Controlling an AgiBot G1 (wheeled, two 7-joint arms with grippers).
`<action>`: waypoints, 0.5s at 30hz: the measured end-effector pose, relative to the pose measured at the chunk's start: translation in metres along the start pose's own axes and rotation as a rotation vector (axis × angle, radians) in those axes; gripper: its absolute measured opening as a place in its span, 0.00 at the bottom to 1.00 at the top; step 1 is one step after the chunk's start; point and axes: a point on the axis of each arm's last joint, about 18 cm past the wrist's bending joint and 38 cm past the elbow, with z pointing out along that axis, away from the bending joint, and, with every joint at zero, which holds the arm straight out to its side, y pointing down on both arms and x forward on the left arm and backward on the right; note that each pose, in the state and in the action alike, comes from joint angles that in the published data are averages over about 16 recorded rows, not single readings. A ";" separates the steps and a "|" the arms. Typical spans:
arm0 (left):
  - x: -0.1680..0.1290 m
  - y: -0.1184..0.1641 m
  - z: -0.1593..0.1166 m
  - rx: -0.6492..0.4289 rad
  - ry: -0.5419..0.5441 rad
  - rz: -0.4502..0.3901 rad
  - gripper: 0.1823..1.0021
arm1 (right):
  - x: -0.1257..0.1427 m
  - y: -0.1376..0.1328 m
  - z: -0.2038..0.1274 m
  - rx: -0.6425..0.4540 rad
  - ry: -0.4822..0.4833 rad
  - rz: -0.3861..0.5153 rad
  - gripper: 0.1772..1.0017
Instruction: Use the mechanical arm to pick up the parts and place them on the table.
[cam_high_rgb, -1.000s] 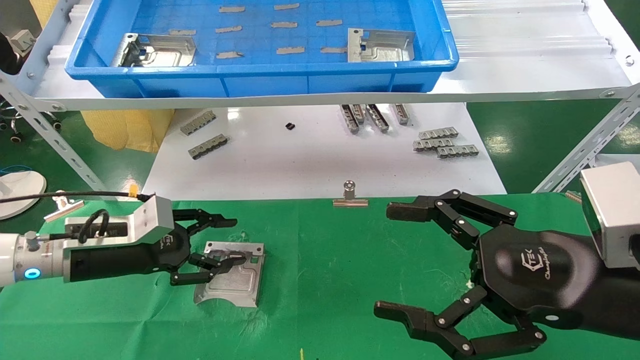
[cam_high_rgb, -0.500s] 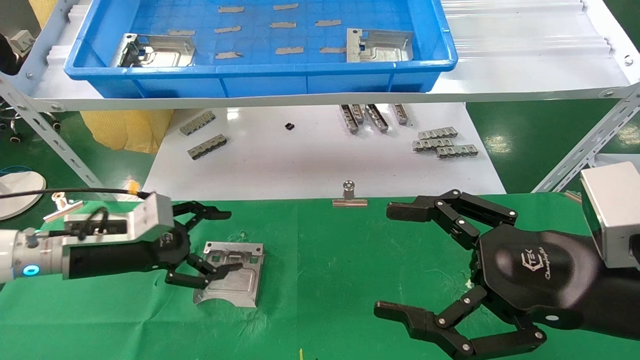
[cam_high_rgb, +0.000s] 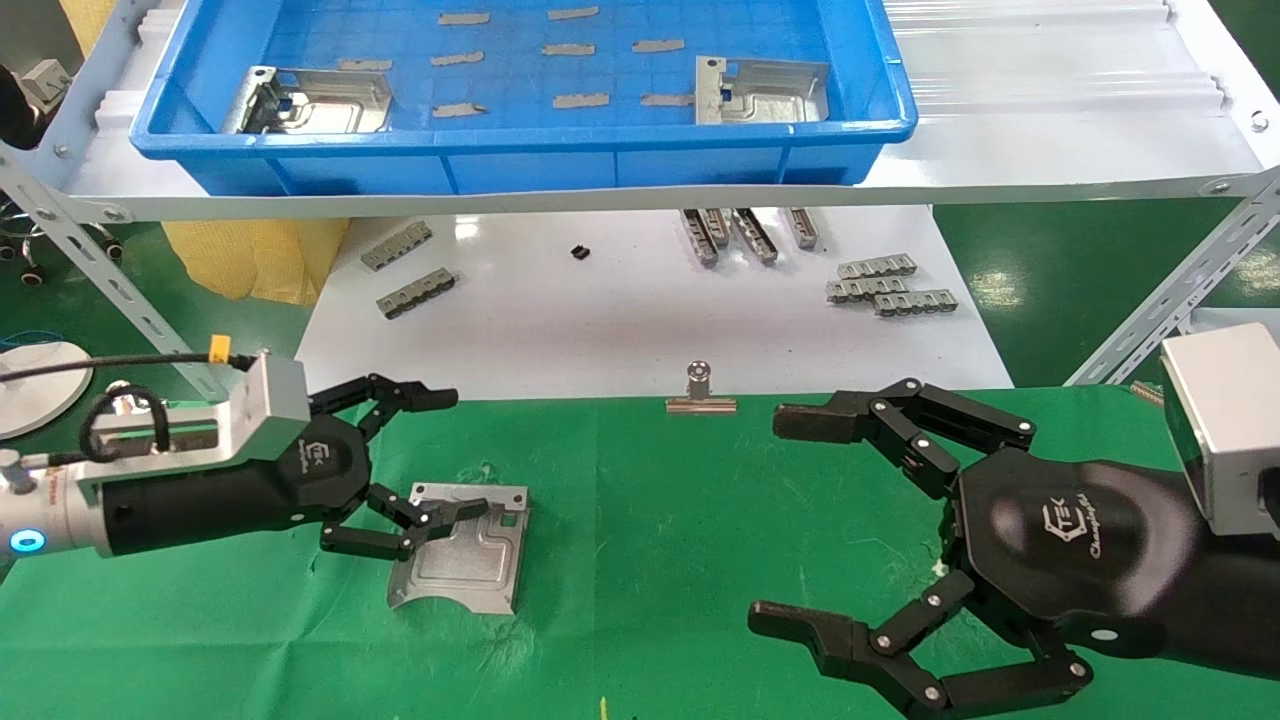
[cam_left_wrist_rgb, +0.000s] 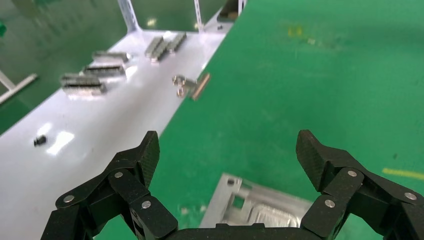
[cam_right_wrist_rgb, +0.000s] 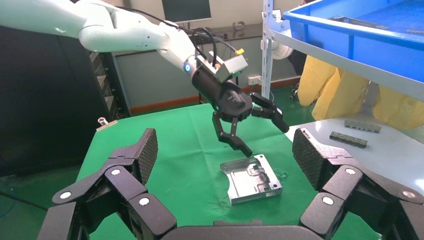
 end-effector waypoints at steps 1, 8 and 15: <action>0.001 -0.002 -0.001 0.009 0.000 -0.003 1.00 | 0.000 0.000 0.000 0.000 0.000 0.000 1.00; 0.008 -0.018 -0.009 0.067 0.004 -0.025 1.00 | 0.000 0.000 0.000 0.000 0.000 0.000 1.00; 0.018 -0.036 -0.018 0.120 0.019 -0.045 1.00 | 0.000 0.000 0.000 0.000 0.000 0.000 1.00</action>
